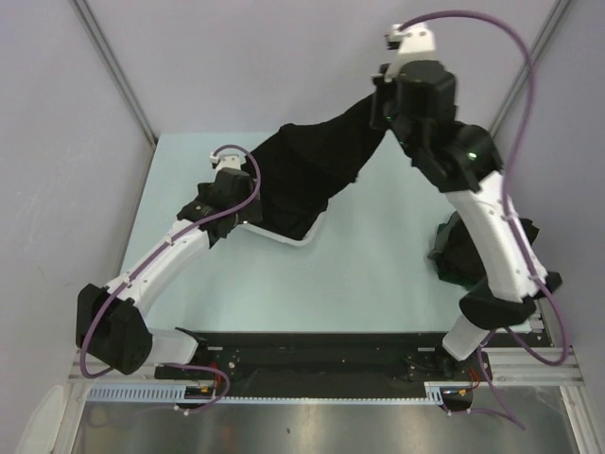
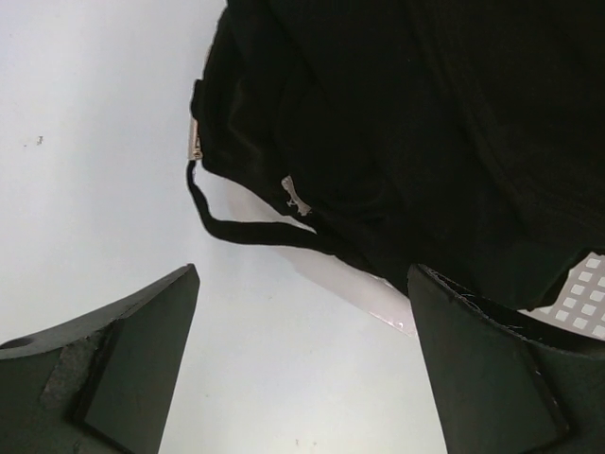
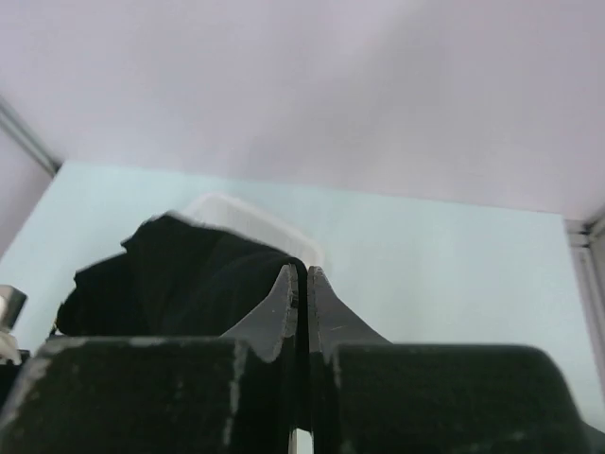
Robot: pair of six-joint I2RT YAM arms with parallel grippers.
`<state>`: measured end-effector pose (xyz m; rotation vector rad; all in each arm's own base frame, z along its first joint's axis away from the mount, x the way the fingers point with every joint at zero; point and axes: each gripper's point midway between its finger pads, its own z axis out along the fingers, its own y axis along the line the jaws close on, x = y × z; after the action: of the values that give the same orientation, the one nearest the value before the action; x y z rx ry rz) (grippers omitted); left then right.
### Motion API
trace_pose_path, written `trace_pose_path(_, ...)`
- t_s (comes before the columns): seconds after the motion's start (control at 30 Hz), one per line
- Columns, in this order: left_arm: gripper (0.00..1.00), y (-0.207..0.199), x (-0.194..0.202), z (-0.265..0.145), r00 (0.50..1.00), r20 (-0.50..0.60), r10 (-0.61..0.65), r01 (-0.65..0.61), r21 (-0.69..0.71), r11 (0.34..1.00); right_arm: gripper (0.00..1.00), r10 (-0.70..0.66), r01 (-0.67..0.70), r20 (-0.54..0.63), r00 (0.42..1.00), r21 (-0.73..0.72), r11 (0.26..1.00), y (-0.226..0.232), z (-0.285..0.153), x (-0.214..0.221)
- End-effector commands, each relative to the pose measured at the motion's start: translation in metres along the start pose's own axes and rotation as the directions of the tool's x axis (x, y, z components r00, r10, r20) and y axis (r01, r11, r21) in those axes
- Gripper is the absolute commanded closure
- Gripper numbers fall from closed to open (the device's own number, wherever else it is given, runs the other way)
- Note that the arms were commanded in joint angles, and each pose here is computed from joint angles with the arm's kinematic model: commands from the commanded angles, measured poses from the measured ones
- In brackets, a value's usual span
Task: Fold and stack the t-shirts
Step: Grab crumpled tshirt from bin with the right arm, then move the tshirt to the center of the board
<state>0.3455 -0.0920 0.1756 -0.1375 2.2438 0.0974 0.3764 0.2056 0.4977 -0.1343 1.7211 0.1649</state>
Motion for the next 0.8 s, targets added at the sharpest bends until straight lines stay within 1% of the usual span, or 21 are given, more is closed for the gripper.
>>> trace_pose_path(0.0, 0.02, -0.013, -0.023, 0.006, 0.999, 0.039, -0.014, 0.013, 0.035, 0.999, 1.0, 0.041, -0.053, 0.088, 0.995, 0.147, 0.988, -0.055, -0.059, -0.035)
trace_pose_path(0.03, 0.03, -0.015, -0.024, 0.008, 0.999, 0.033, -0.013, 0.012, 0.035, 0.999, 1.0, 0.084, -0.101, 0.117, 0.99, 0.147, 0.984, -0.063, -0.075, -0.043)
trace_pose_path(0.13, 0.04, -0.024, -0.024, 0.013, 1.0, 0.01, -0.018, 0.018, 0.056, 0.998, 1.0, 0.115, -0.13, 0.095, 0.989, 0.162, 0.978, -0.071, -0.088, -0.032)
trace_pose_path(0.17, 0.05, -0.026, -0.029, 0.013, 1.0, 0.016, -0.022, 0.021, 0.063, 0.998, 1.0, 0.102, -0.113, 0.068, 0.992, 0.199, 0.973, -0.079, -0.092, -0.024)
trace_pose_path(0.2, 0.05, -0.028, -0.029, 0.014, 1.0, 0.013, -0.021, 0.02, 0.068, 0.997, 1.0, 0.101, -0.114, 0.066, 0.993, 0.22, 0.969, -0.084, -0.096, -0.024)
trace_pose_path(0.23, 0.06, -0.029, -0.03, 0.016, 1.0, 0.009, -0.019, 0.019, 0.07, 0.997, 1.0, 0.101, -0.114, 0.067, 0.993, 0.233, 0.966, -0.088, -0.1, -0.024)
trace_pose_path(0.27, 0.06, -0.03, -0.031, 0.016, 1.0, 0.007, -0.018, 0.017, 0.071, 0.997, 1.0, 0.109, -0.128, 0.091, 0.99, 0.252, 0.959, -0.096, -0.109, -0.029)
trace_pose_path(0.37, 0.06, -0.033, -0.03, 0.019, 1.0, -0.002, -0.017, 0.017, 0.076, 0.997, 1.0, 0.115, -0.131, 0.079, 0.99, 0.255, 0.958, -0.101, -0.111, -0.023)
trace_pose_path(0.43, 0.07, -0.036, -0.029, 0.02, 1.0, -0.008, -0.019, 0.02, 0.085, 0.996, 1.0, 0.103, -0.099, -0.004, 0.995, 0.243, 0.965, -0.092, -0.096, 0.004)
trace_pose_path(0.47, 0.07, -0.036, -0.028, 0.02, 1.0, -0.01, -0.018, 0.019, 0.088, 0.996, 1.0, 0.129, -0.118, -0.042, 0.991, 0.206, 0.971, -0.081, -0.089, 0.016)
trace_pose_path(0.5, 0.07, -0.037, -0.028, 0.02, 1.0, -0.011, -0.018, 0.019, 0.089, 0.996, 1.0, 0.121, -0.099, -0.103, 0.987, 0.194, 0.976, -0.073, -0.078, 0.038)
trace_pose_path(0.53, 0.07, -0.036, -0.028, 0.019, 1.0, -0.01, -0.019, 0.02, 0.091, 0.996, 1.0, 0.136, -0.116, -0.131, 0.982, 0.15, 0.982, -0.062, -0.072, 0.047)
trace_pose_path(0.57, 0.07, -0.037, -0.028, 0.019, 1.0, -0.009, -0.02, 0.02, 0.093, 0.995, 1.0, 0.172, -0.153, -0.148, 0.974, 0.132, 0.979, -0.053, -0.068, 0.055)
trace_pose_path(0.6, 0.07, -0.036, -0.028, 0.019, 1.0, -0.009, -0.018, 0.019, 0.093, 0.995, 1.0, 0.175, -0.155, -0.177, 0.969, 0.121, 0.981, -0.048, -0.062, 0.068)
trace_pose_path(0.63, 0.07, -0.036, -0.028, 0.019, 1.0, -0.004, -0.017, 0.017, 0.092, 0.996, 1.0, 0.172, -0.154, -0.227, 0.958, 0.097, 0.983, -0.036, -0.051, 0.093)
trace_pose_path(0.7, 0.07, -0.034, -0.03, 0.016, 1.0, 0.006, -0.02, 0.02, 0.094, 0.995, 1.0, 0.186, -0.17, -0.278, 0.943, 0.079, 0.982, -0.026, -0.044, 0.12)
trace_pose_path(0.73, 0.07, -0.034, -0.029, 0.016, 1.0, 0.008, -0.018, 0.017, 0.093, 0.996, 1.0, 0.182, -0.176, -0.326, 0.928, 0.05, 0.983, -0.016, -0.038, 0.143)
trace_pose_path(0.77, 0.07, -0.034, -0.029, 0.015, 1.0, 0.009, -0.02, 0.019, 0.093, 0.995, 1.0, 0.188, -0.187, -0.342, 0.921, 0.036, 0.982, -0.01, -0.035, 0.151)
